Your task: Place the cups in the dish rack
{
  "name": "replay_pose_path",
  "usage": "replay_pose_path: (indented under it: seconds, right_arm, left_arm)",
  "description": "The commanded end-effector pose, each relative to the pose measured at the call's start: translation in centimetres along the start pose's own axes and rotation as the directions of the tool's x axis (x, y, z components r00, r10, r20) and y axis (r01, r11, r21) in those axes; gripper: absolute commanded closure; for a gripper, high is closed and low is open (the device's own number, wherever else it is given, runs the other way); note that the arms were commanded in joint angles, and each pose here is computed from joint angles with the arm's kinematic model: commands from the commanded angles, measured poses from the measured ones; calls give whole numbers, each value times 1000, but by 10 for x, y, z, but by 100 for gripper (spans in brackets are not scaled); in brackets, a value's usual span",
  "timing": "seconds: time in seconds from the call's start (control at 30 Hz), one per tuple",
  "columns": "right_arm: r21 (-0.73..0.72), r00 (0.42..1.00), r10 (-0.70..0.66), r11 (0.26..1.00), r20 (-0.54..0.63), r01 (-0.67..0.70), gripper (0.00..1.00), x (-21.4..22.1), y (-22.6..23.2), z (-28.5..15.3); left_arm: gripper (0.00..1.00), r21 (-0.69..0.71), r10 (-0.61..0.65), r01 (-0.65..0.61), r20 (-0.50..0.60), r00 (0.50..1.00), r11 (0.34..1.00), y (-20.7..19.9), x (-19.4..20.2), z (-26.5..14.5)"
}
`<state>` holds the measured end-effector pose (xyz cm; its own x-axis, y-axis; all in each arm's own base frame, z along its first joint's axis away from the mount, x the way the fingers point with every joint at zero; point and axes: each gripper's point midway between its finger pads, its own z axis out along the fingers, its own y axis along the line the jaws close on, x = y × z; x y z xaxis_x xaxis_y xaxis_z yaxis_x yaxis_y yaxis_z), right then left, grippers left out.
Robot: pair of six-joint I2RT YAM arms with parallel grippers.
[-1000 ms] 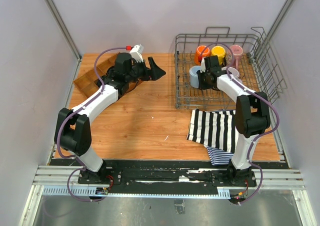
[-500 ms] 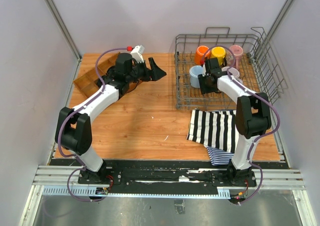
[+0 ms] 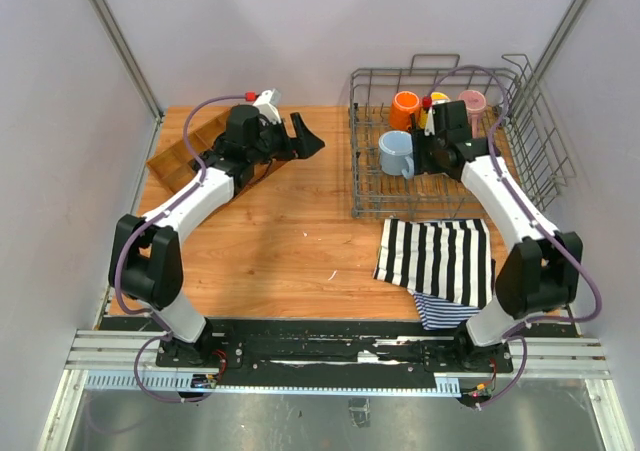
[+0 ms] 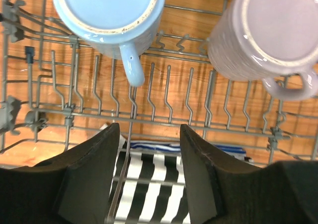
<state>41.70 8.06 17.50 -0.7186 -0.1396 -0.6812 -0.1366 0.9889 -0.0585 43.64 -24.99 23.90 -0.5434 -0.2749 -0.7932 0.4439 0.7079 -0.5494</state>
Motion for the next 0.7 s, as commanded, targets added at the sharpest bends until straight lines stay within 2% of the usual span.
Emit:
replay_pose_path:
  seconds: [0.0,0.13,0.27,0.37,0.43,0.57,0.67]
  right_arm:
    - [-2,998,48,999,32,-48,46,-5,-2,-47]
    - [-18,996,59,998,60,-58,40,-2,-3,-81]
    - [-24,992,72,997,106,-70,30,6,-6,-112]
    - [-40,988,87,996,127,-83,18,18,-6,-134]
    - [-41,987,97,995,132,-92,2,27,-8,-147]
    - [-20,985,108,994,134,-106,2,53,-14,-170]
    - [24,990,90,995,106,-93,1,76,-21,-183]
  left_arm:
    - [7,-79,44,-36,103,994,996,12,-37,-22]
    - [1,-169,23,-1,130,991,986,32,-44,-38]
    - [0,-260,25,18,160,987,966,43,-39,-60]
    - [0,-408,34,70,242,970,910,63,-38,-98]
    - [0,-483,53,95,284,957,871,72,-37,-123]
    - [0,-536,105,72,292,951,841,76,-23,-157]
    - [0,-614,95,98,275,957,783,93,-8,-171]
